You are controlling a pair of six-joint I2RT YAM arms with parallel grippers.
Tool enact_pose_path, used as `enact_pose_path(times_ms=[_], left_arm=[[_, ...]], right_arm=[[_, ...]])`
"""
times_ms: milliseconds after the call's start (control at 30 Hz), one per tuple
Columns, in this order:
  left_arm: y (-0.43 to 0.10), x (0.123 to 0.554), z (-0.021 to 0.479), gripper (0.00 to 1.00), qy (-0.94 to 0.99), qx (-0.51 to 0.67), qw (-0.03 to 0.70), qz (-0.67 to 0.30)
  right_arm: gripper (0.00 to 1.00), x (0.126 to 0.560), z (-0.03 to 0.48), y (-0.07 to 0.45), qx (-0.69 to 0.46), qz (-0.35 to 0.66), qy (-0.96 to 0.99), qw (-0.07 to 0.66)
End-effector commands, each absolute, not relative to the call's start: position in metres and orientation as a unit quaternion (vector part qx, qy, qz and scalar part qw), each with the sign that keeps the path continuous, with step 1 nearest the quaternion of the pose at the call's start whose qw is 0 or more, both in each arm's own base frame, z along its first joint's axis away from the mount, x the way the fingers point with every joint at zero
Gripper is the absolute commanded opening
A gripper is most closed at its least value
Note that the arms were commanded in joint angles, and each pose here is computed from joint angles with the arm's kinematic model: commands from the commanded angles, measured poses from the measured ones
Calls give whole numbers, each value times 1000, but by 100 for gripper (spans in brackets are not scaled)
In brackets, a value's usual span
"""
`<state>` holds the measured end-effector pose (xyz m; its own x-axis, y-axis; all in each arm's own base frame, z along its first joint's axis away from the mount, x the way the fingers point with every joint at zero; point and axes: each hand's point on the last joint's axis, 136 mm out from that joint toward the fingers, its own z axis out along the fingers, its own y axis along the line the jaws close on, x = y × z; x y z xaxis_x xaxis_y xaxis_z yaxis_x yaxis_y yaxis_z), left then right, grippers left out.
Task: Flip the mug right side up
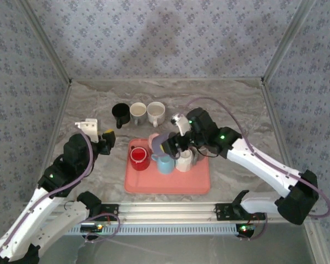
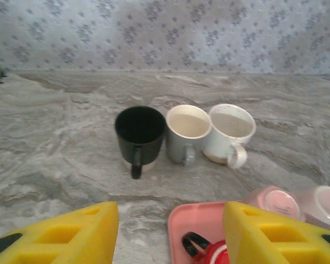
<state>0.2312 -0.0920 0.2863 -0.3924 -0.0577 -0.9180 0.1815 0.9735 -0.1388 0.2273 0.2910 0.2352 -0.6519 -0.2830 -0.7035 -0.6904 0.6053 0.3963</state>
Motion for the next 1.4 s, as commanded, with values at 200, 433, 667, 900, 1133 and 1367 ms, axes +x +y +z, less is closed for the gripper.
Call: enact_pose_path(times_ms=[200, 433, 667, 900, 1133, 1367], left_arm=[[-179, 214, 287, 55, 824, 142, 455, -305], [-233, 190, 306, 64, 767, 164, 380, -490], [-264, 180, 328, 67, 703, 185, 330, -602], [-286, 187, 337, 70, 654, 194, 309, -663], [-311, 170, 353, 68, 603, 253, 299, -695], [-323, 171, 357, 67, 585, 262, 303, -705]], right_arm=[[0, 260, 290, 260, -103, 487, 784, 371], [0, 267, 328, 230, -37, 543, 726, 419], [0, 255, 372, 214, -17, 594, 664, 455], [0, 245, 401, 207, 1, 635, 618, 464], [0, 234, 416, 211, -1, 653, 602, 460], [0, 226, 416, 217, -5, 657, 600, 456]])
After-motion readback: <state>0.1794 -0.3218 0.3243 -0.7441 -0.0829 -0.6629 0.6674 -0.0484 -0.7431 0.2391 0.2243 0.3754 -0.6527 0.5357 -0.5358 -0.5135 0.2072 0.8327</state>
